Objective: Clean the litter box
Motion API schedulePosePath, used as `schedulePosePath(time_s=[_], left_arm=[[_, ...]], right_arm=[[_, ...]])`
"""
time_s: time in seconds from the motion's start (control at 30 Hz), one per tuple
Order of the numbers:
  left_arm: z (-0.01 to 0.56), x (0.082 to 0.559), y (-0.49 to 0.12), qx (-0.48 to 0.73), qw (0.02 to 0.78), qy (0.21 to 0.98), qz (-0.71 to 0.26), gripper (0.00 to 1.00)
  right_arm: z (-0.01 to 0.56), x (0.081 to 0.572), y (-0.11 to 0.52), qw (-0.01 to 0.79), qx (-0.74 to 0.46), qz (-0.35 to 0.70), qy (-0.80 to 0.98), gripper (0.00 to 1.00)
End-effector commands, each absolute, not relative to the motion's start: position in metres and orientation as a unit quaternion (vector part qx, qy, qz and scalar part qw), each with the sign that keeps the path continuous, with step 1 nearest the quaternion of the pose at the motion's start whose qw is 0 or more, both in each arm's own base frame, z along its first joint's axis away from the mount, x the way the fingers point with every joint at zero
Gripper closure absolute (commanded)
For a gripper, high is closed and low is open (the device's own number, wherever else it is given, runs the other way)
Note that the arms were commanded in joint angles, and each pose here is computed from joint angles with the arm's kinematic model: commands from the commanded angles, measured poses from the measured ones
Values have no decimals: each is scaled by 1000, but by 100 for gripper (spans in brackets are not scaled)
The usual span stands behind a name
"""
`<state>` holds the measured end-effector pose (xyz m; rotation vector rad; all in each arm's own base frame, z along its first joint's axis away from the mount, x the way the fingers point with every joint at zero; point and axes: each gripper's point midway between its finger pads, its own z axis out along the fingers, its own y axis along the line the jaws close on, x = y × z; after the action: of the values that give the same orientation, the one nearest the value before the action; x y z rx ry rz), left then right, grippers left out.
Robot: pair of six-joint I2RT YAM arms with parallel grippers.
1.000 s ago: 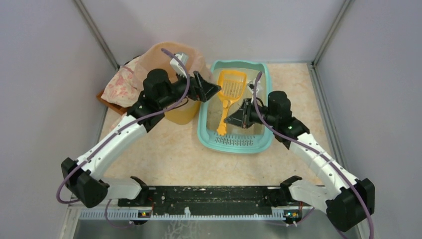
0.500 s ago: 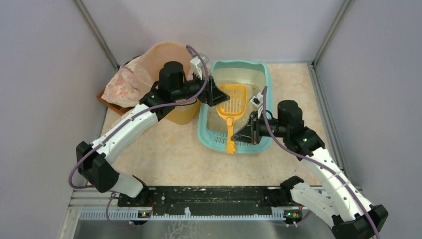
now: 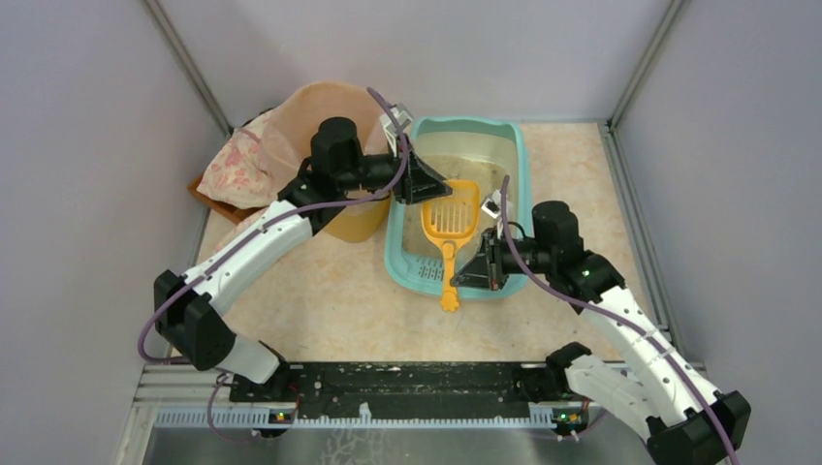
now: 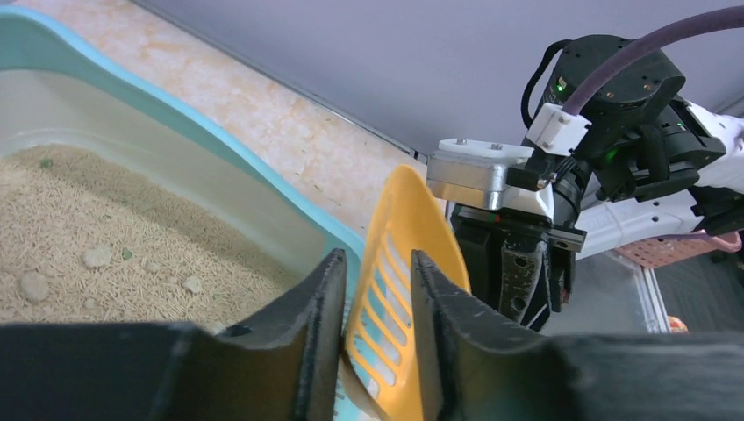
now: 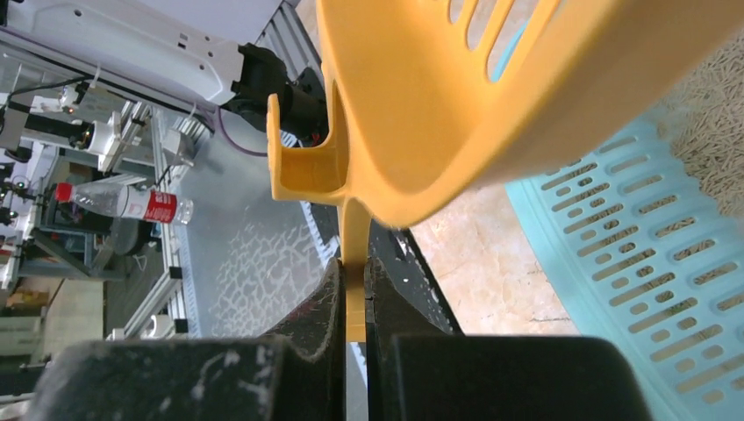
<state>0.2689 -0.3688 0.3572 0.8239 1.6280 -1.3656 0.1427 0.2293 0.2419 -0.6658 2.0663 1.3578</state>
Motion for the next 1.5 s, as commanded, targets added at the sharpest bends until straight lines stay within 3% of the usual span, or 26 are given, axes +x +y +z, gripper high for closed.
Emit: schedulePosePath(time_s=[0.0,0.07,0.13,0.37,0.57,0.67,0.83,1.1,1.27,1.47], left_arm=[[358,256,-379,366,399,615,-573,71],[357,255,-380,368,396,610,-579,88],[354,254,-380,368,395,610,-581,99],[349,256,-379,358,400,616,-576,100],[350,263,-373,333,421,629,-563,100],[352,267,-369,315,436,638,-552,100],[361,272,-361,293,460,642,-539,100],[373,287,-345,223,505,657,-514,100],[375,301,-339,176,519,669,-502,100],[372,315,-335,116,523,680,-501,100]], right_arm=[[248,143,233,300,-261,519,757,100],[247,143,232,300,-259,517,759,100],[247,143,232,302,-259,516,759,100],[250,143,232,307,-260,517,756,100],[262,159,227,364,-239,494,752,100],[269,167,224,392,-223,481,752,84],[281,177,219,433,-201,471,742,79],[294,199,203,488,-150,424,748,48],[327,214,161,586,-64,356,725,43],[365,203,135,649,-17,351,675,43]])
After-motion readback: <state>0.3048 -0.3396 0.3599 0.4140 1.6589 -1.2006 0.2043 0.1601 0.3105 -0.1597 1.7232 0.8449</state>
